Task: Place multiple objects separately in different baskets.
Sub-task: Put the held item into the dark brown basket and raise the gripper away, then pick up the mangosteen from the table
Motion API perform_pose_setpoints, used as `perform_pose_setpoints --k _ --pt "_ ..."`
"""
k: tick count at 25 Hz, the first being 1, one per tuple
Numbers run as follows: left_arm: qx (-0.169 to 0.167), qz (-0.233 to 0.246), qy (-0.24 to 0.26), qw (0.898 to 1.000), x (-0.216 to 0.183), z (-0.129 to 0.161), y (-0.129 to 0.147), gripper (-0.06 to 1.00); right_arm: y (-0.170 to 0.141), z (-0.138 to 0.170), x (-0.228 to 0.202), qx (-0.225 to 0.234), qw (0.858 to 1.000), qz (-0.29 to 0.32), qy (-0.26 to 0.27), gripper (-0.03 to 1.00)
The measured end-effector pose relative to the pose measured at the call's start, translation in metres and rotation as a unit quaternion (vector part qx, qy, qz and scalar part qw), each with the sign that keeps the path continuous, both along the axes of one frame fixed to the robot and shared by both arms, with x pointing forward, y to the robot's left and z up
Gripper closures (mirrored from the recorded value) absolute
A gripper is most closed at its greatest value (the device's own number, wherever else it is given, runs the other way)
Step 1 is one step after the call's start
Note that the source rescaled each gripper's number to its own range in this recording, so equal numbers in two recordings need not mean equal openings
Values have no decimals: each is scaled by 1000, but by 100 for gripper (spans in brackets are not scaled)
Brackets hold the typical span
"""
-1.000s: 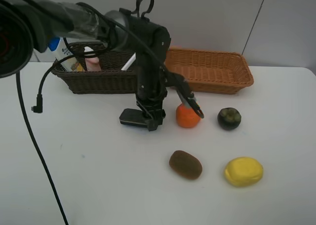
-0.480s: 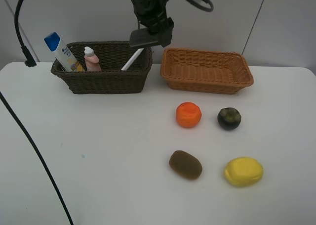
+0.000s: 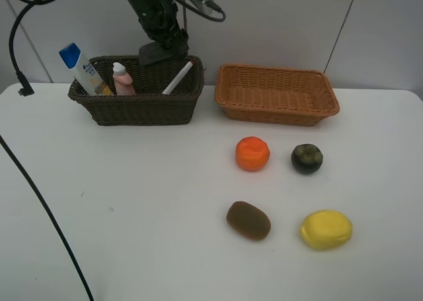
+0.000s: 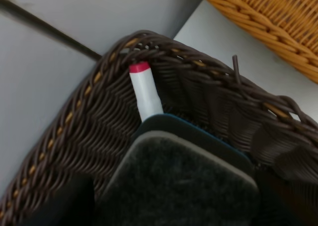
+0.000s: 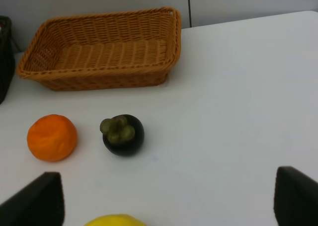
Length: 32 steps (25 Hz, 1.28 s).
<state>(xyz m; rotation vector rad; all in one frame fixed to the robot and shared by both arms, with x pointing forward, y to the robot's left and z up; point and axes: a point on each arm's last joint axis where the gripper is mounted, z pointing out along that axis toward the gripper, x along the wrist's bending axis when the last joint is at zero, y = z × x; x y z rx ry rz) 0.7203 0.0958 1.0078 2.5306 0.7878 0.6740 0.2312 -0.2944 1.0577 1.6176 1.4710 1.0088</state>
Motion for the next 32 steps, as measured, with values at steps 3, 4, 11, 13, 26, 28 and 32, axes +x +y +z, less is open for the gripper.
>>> perform_pose_setpoints --k 3,4,11,13,26,28,32 --pt "3 0 7 1000 1 -8 -1 19 0 0 0 0 1000 0 0 -3" --pt "5 0 8 1000 2 -9 -1 18 0 0 0 0 1000 0 0 -3" --pt "17 28 6 999 4 -12 4 -5 0 0 0 0 1000 0 0 -3" --pt "14 40 10 999 3 -11 5 -6 0 0 0 0 1000 0 0 -3" --pt "40 258 80 962 -17 28 39 -6 0 0 0 0 1000 0 0 -3" --pt "36 283 85 955 -19 28 51 -6 0 0 0 0 1000 0 0 -3" --pt "33 332 106 937 -32 35 90 -6 0 0 0 0 1000 0 0 -3"
